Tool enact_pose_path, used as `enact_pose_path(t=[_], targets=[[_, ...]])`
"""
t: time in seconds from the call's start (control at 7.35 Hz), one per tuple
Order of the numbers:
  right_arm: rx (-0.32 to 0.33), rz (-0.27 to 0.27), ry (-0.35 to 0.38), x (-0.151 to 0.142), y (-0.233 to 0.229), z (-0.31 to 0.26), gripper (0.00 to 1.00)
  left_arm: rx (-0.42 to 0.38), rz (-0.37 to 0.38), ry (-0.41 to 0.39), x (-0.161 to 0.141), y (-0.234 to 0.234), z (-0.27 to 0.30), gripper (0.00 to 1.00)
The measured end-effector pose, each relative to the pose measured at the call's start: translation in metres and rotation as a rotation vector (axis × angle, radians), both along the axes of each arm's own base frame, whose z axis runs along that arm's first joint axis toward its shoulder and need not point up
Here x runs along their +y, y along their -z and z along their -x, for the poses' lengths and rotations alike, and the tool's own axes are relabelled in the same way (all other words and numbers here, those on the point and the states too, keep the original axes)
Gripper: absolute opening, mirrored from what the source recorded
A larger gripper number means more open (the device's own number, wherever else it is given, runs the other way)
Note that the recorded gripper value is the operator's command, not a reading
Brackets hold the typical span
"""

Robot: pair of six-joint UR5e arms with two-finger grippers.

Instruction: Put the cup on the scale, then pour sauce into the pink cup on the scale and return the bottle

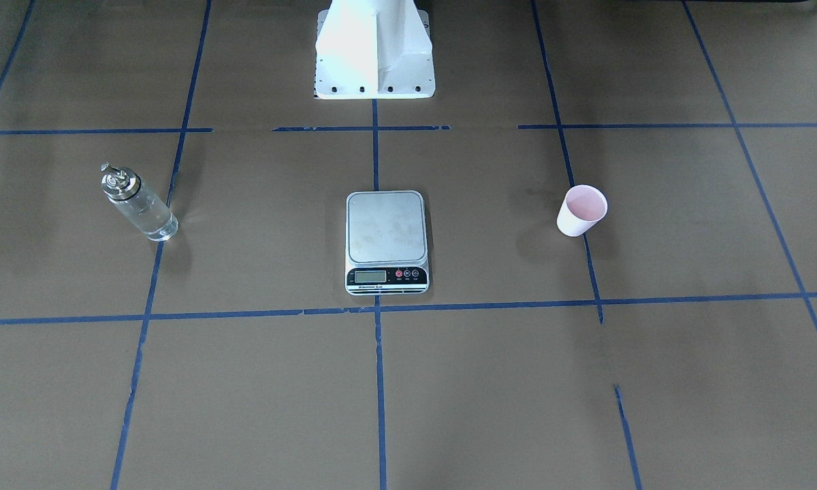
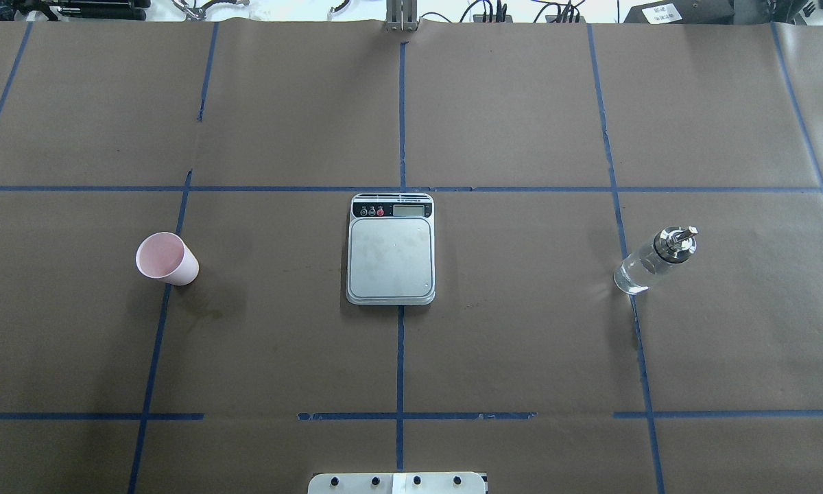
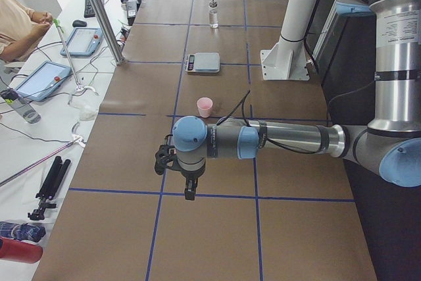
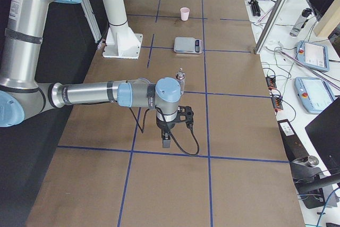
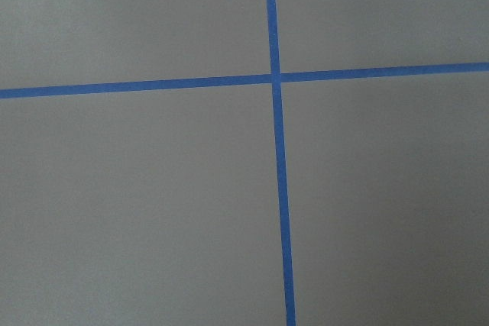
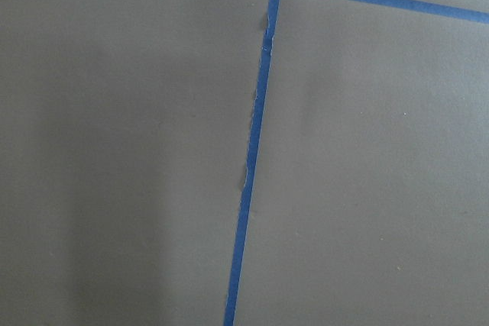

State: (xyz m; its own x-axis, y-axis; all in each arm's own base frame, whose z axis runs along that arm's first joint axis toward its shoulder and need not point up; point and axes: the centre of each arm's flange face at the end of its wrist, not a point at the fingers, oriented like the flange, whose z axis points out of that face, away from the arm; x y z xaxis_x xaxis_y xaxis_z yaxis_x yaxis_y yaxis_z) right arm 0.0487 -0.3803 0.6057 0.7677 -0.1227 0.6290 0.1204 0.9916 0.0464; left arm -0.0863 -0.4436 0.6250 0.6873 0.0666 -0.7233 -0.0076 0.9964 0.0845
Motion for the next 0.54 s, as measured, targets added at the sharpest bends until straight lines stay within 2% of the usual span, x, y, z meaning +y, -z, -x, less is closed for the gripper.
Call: enact_pose_path(t=[0.54], targets=[[-0.004,-0.023,0.008,-0.014,0.010,0.006,1.00,0.003,-0.029,-0.009,-0.003,0.005,-0.003,1.00]])
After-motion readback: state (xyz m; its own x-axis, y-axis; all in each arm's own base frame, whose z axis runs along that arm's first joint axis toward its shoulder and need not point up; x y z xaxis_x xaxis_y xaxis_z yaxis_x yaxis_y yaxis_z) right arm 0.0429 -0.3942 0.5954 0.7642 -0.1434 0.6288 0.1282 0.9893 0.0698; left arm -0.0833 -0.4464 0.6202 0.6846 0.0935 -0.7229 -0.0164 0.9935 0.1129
